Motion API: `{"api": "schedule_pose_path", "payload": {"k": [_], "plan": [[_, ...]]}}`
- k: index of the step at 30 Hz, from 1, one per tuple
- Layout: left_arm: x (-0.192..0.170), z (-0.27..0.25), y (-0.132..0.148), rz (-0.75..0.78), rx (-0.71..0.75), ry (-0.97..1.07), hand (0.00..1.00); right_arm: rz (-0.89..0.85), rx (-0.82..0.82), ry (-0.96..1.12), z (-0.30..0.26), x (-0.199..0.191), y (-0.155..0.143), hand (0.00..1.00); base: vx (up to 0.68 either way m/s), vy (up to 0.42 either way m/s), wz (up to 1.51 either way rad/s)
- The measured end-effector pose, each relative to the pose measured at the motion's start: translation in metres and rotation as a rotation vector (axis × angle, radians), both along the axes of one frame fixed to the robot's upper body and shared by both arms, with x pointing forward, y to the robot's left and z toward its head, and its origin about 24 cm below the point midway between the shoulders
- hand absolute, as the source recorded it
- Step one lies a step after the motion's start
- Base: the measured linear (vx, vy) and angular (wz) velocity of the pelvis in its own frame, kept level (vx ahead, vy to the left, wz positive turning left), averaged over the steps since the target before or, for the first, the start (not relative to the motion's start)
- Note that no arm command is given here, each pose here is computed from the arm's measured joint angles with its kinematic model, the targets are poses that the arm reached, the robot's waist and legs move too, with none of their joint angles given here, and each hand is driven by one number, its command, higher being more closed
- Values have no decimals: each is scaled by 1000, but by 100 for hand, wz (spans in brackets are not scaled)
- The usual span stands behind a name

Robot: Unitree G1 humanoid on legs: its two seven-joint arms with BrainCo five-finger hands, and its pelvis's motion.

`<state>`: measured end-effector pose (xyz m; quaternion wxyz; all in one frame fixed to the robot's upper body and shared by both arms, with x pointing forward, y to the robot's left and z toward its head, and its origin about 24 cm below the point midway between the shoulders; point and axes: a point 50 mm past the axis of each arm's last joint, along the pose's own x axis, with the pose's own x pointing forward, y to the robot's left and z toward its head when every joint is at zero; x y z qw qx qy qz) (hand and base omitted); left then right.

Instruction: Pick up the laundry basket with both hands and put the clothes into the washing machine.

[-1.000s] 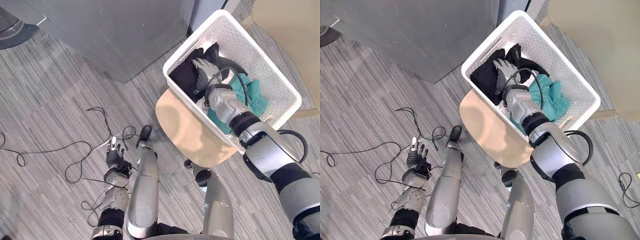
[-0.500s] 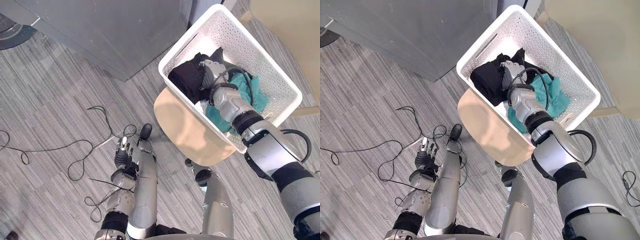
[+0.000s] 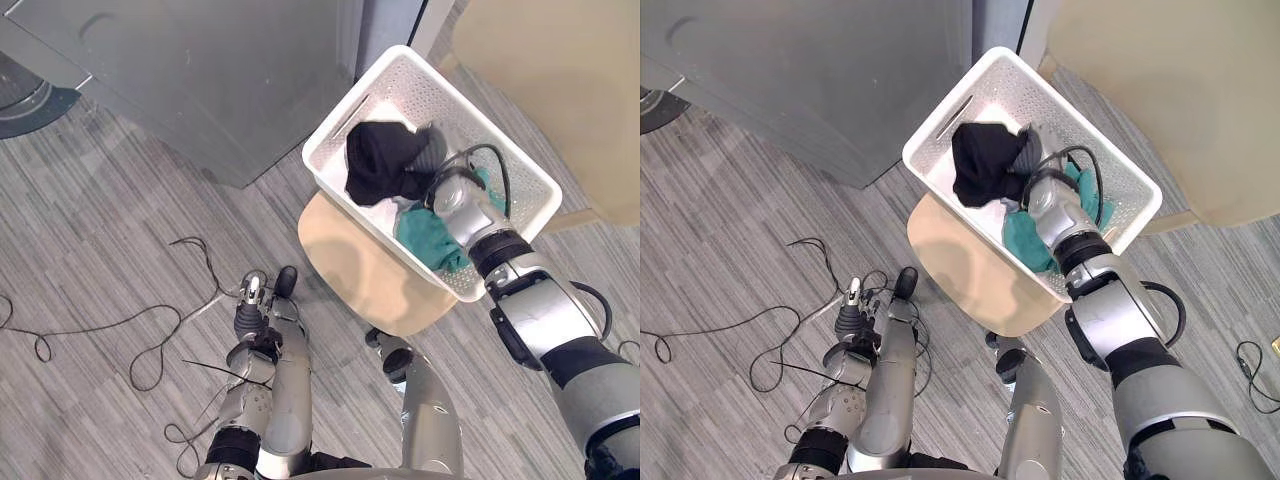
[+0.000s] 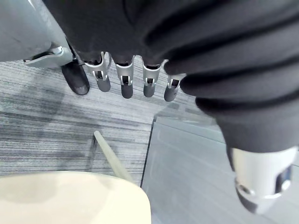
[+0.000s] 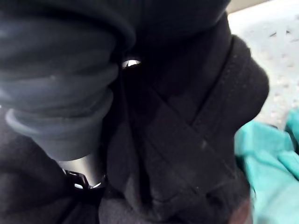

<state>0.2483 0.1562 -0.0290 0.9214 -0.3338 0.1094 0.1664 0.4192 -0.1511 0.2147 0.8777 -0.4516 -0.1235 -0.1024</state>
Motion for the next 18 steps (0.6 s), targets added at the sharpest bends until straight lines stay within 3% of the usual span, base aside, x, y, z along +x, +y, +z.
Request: {"api": "schedule_pose_path", "payload": {"k": [8,14,18], "plan": [[1,2,7,-24,78,-4,0,-1,215,-261,56,-13,-9,100,-29,-15,-19],[5,23,6,-107,247,-90,0,35,301,-426,85,-31,-12,100,-17,-5,-15],[5,48,0,-179,377,-202,0,92,328,-493,70,-50,-10,100,50,10,-13]]}}
